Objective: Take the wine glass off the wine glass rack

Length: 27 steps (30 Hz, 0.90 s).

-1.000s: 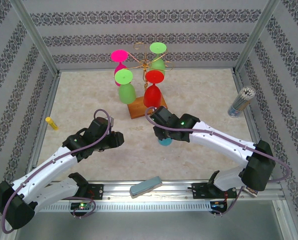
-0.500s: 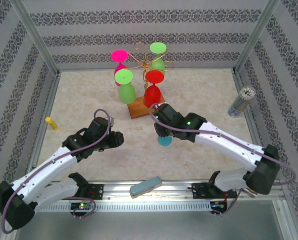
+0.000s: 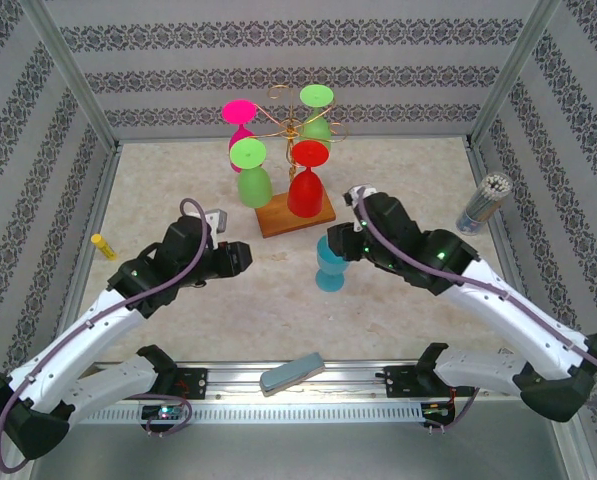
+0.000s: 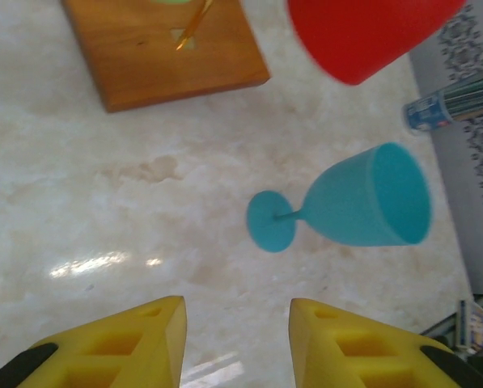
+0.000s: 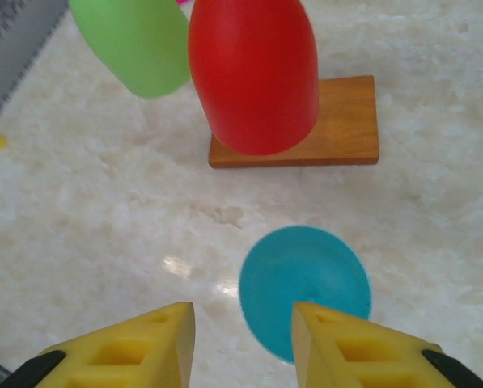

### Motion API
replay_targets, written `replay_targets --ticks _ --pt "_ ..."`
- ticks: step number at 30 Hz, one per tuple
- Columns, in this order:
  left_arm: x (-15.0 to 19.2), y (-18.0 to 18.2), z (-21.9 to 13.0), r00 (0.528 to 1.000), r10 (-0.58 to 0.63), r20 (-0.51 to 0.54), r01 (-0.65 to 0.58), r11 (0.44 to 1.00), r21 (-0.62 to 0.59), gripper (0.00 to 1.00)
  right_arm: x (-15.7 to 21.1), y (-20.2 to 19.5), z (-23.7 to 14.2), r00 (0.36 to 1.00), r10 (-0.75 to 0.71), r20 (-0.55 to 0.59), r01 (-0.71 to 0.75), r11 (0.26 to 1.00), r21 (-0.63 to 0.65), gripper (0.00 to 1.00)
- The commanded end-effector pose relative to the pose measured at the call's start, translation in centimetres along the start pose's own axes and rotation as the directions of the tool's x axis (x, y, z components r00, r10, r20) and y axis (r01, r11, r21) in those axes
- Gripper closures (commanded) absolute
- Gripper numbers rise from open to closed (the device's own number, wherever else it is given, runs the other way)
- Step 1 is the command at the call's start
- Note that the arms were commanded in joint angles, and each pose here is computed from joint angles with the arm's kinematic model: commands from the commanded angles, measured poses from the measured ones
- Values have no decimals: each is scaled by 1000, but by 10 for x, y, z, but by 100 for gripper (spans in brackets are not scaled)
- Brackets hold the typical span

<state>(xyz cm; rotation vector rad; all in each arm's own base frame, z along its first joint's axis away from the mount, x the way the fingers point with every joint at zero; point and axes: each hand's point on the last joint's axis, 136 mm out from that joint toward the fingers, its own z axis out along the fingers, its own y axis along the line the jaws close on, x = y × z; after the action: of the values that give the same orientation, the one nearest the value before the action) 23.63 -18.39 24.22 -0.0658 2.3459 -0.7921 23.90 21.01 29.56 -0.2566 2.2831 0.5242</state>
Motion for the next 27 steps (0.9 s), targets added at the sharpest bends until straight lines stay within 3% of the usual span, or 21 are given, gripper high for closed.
replay_targets --ticks 1,11,18,27 --pt "-24 -25 -14 999 15 40 -17 998 68 60 -30 14 -25 993 95 76 -85 989 -123 61" --pt "-86 -69 -26 994 25 110 -41 988 146 57 -93 7 -22 947 313 70 -273 900 -339 53" --pt "-121 -82 -18 993 -6 119 -19 979 204 56 -121 5 -1 939 341 40 -300 872 -387 47" --pt "-146 -97 -12 994 5 107 -31 972 235 56 -144 1 25 920 392 19 -344 829 -441 48"
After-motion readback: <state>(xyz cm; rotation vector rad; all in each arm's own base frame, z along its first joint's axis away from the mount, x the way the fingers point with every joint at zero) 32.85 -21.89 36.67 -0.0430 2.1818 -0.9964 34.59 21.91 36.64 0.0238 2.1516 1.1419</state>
